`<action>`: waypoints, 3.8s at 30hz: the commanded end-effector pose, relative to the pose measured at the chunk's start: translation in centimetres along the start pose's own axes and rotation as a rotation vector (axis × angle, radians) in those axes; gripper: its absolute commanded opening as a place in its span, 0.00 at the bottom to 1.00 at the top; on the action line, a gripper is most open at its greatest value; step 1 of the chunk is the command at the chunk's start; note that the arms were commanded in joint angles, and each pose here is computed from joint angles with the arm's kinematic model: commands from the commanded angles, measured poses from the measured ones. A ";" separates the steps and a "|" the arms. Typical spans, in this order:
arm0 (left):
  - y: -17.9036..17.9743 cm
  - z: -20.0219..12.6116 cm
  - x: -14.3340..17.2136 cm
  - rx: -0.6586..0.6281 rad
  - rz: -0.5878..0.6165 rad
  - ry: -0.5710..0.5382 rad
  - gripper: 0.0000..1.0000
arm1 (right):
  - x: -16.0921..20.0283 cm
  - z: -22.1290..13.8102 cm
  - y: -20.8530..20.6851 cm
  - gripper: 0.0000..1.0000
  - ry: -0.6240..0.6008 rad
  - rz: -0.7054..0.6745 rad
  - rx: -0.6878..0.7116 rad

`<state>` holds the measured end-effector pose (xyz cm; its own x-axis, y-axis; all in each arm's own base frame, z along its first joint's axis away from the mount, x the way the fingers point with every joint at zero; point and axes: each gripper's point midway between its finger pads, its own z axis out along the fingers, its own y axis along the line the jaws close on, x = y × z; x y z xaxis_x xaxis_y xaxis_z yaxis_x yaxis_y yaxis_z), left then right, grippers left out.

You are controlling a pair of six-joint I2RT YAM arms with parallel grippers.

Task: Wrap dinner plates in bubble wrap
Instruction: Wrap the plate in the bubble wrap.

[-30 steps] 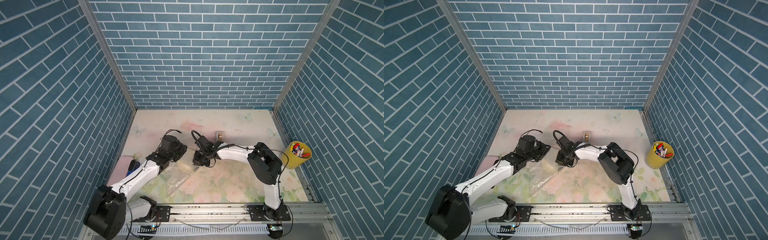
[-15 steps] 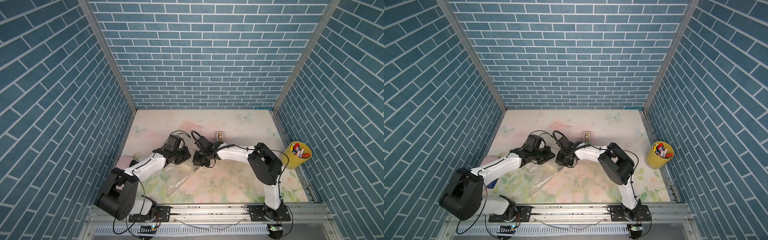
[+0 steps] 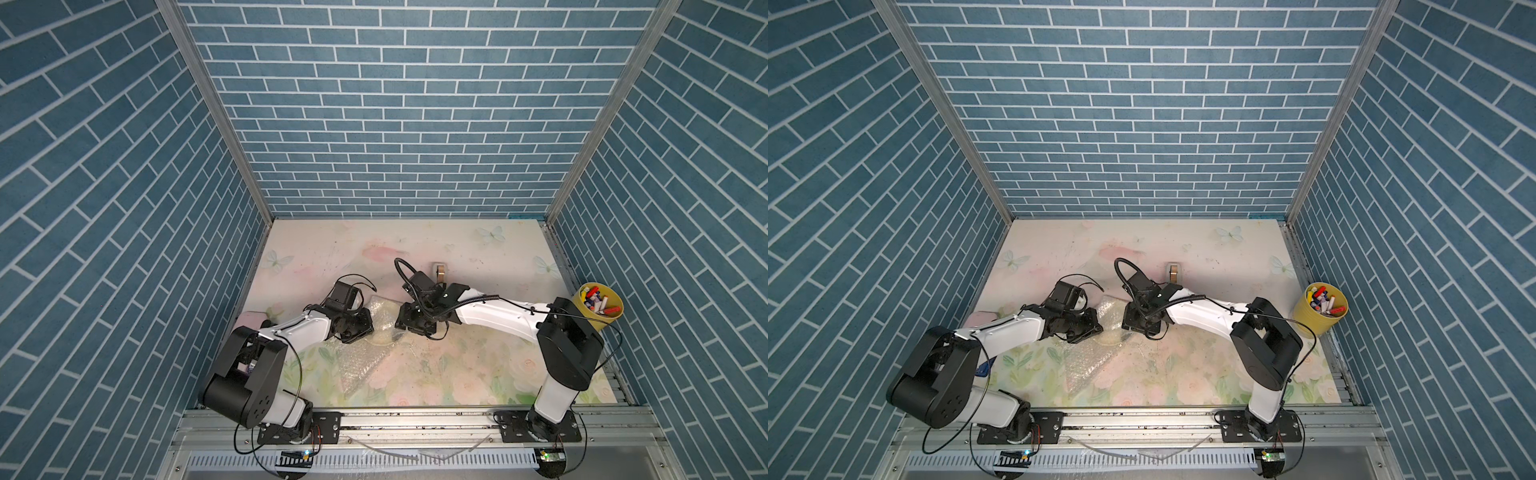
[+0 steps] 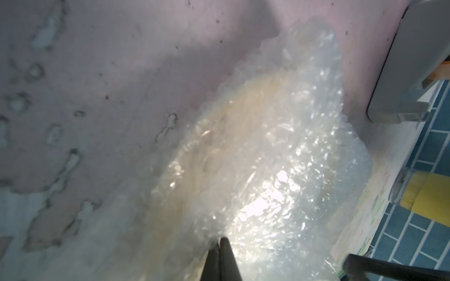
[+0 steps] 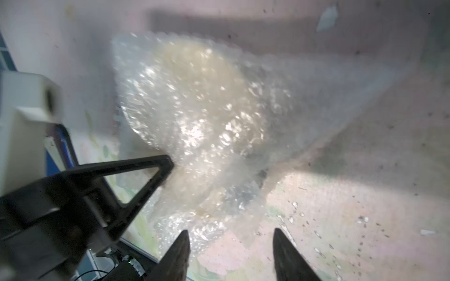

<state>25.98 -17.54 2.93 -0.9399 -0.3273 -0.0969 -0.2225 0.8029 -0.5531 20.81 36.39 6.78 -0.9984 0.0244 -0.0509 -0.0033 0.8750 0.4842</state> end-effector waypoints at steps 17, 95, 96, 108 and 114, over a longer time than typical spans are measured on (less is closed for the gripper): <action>-0.3 2.8 0.5 0.076 -0.075 0.037 0.12 | -8.7 2.5 0.1 0.28 0.002 -0.003 0.031; -9.3 -2.7 -0.5 0.270 -0.142 -0.299 0.06 | -13.0 9.3 4.2 0.34 0.187 0.050 -0.156; -9.2 -2.4 -0.6 0.266 -0.143 -0.301 0.04 | -12.9 9.3 4.0 0.32 0.189 0.053 -0.153; -5.8 2.0 -4.4 0.105 -0.144 -0.349 0.02 | -12.5 9.4 3.3 0.25 0.194 0.090 -0.146; -1.1 3.8 -4.2 0.014 -0.179 -0.338 0.01 | -14.0 6.6 4.6 0.35 0.147 0.065 -0.166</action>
<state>31.84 -21.48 3.31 -0.7586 -0.6019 -0.2494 -0.3217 0.6790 -0.6599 34.41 45.44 4.84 -0.9926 -0.0605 0.1048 0.0286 0.7245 0.6887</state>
